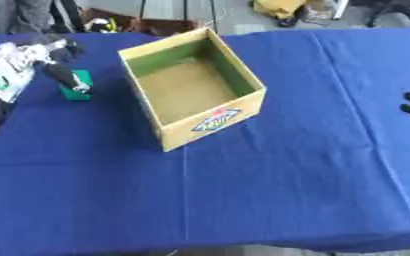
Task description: Pick up objects on the table and place them in the box.
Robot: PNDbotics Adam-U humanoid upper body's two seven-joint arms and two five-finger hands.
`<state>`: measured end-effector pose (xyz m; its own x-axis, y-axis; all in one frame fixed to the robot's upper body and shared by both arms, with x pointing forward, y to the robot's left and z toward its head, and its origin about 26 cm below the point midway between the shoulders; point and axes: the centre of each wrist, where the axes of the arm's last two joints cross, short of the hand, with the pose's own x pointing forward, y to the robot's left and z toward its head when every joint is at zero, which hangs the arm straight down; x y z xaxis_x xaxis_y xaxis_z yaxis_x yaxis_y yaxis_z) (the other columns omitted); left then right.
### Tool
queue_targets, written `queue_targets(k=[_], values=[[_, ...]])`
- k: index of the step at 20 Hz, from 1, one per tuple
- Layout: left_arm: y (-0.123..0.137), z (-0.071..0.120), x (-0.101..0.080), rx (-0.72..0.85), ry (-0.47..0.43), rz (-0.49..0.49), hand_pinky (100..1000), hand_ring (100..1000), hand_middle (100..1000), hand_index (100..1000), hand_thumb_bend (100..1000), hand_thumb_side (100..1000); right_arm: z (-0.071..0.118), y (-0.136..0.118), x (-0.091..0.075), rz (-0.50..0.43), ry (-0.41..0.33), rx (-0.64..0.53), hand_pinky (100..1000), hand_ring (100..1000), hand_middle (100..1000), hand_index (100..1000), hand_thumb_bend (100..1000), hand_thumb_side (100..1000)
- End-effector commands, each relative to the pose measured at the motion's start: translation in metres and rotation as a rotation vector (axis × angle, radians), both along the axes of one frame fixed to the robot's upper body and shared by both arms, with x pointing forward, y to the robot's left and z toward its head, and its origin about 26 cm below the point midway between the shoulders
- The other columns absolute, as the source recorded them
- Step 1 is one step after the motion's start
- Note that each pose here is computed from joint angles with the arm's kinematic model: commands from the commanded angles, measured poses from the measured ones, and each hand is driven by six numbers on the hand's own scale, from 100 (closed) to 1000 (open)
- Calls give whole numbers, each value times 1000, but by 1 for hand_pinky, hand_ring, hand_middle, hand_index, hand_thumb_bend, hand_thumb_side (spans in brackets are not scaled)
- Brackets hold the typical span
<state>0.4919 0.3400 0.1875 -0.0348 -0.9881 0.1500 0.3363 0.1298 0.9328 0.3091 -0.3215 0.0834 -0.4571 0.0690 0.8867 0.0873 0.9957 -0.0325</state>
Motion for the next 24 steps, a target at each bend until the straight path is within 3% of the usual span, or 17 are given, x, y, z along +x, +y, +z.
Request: queue_targets(k=[1,3,7,10,15,24], values=[[10,23,-1,45,-43,3,786,807,774,893,864,231,12,-5,0,-3,-35,-20,745,761,767,832,100,960],[10,24,-1,92,-37,0,788,807,771,896,839,209,12,-5,0,-3,-35,-19,745,761,766,832,100,962],[3,30,1,427,-37,-42,786,802,758,894,789,170,11,-6,-1,-8,-33,-13,745,761,766,832,100,963],[7,31,1,554,-31,-70,782,794,747,885,774,158,10,-5,-1,-9,-33,-11,745,761,766,832,100,964],[10,28,1,580,-62,-100,783,791,748,882,777,162,10,-5,-1,-9,-34,-10,745,760,765,832,100,964],[7,25,3,456,-104,-122,792,790,741,868,783,192,11,-5,-1,-8,-36,-8,745,760,765,832,100,964]])
